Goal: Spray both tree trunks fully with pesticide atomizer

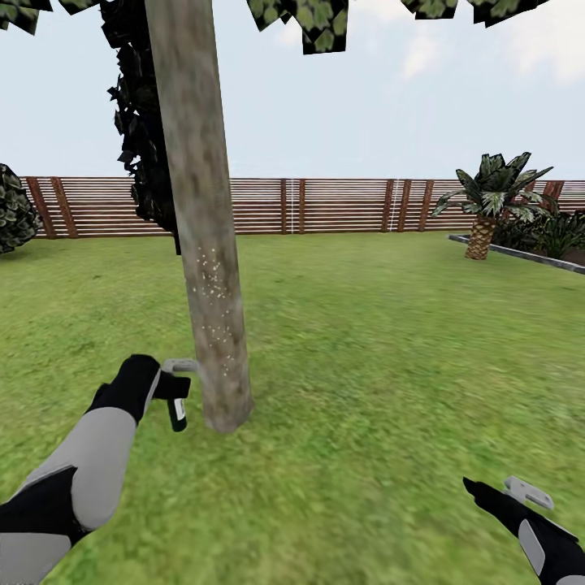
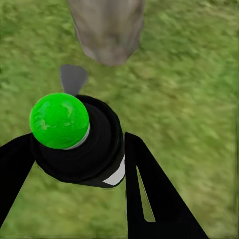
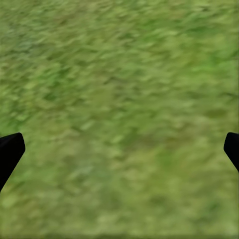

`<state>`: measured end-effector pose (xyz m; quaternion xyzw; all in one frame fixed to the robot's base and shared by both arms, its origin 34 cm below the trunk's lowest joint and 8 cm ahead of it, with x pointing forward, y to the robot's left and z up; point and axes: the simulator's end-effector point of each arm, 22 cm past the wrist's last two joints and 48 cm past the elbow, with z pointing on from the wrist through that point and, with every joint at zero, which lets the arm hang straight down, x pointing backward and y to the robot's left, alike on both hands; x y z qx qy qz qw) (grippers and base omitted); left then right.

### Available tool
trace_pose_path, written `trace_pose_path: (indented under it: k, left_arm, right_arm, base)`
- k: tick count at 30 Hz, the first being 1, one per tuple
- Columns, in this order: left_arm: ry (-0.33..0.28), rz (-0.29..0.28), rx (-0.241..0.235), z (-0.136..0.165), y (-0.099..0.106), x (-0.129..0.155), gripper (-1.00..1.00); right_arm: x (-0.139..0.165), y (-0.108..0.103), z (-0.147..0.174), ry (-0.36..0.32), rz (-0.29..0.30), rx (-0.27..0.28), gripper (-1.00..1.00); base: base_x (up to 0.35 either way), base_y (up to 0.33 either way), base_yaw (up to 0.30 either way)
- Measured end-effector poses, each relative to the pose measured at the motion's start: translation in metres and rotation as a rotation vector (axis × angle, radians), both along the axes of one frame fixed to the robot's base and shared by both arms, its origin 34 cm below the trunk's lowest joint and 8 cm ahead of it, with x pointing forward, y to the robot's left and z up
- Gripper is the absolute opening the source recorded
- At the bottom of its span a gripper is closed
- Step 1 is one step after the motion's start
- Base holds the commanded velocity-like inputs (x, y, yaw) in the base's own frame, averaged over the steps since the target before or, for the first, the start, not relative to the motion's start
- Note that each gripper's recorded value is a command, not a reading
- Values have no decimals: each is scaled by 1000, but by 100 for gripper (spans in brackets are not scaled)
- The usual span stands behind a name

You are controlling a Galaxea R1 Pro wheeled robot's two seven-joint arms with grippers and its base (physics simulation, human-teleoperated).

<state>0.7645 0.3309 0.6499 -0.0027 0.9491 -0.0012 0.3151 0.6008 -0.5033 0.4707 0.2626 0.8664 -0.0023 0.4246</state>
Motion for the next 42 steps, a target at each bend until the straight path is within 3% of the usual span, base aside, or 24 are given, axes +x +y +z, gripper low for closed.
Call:
trace_pose_path:
  k: [5,12,23,30,34,42]
  left_arm:
    - [7,-2,-25,10,-21,1,-100]
    - [23,-11,-34,8,-34,-1,-100]
    - [18,-9,-33,11,-33,0,-100]
    - [-37,37,-40,71,-23,18,-100]
    - [-110,38,-47,126,-24,39,-100]
    - [-215,33,-52,202,-26,62,-100]
  right_arm:
    - [0,0,0,0,0,0,100]
    - [0,0,0,0,1,1,100]
    - [0,0,0,0,1,1,100]
    - [0,0,0,-1,1,1,100]
    - [0,1,0,-2,2,1,100]
    - [0,1,0,-2,2,2,100]
  base:
    - [0,0,0]
    - [-137,-61,0]
    - [-10,-4,0]
    - [0,0,0]
    - [0,0,0]
    - [0,0,0]
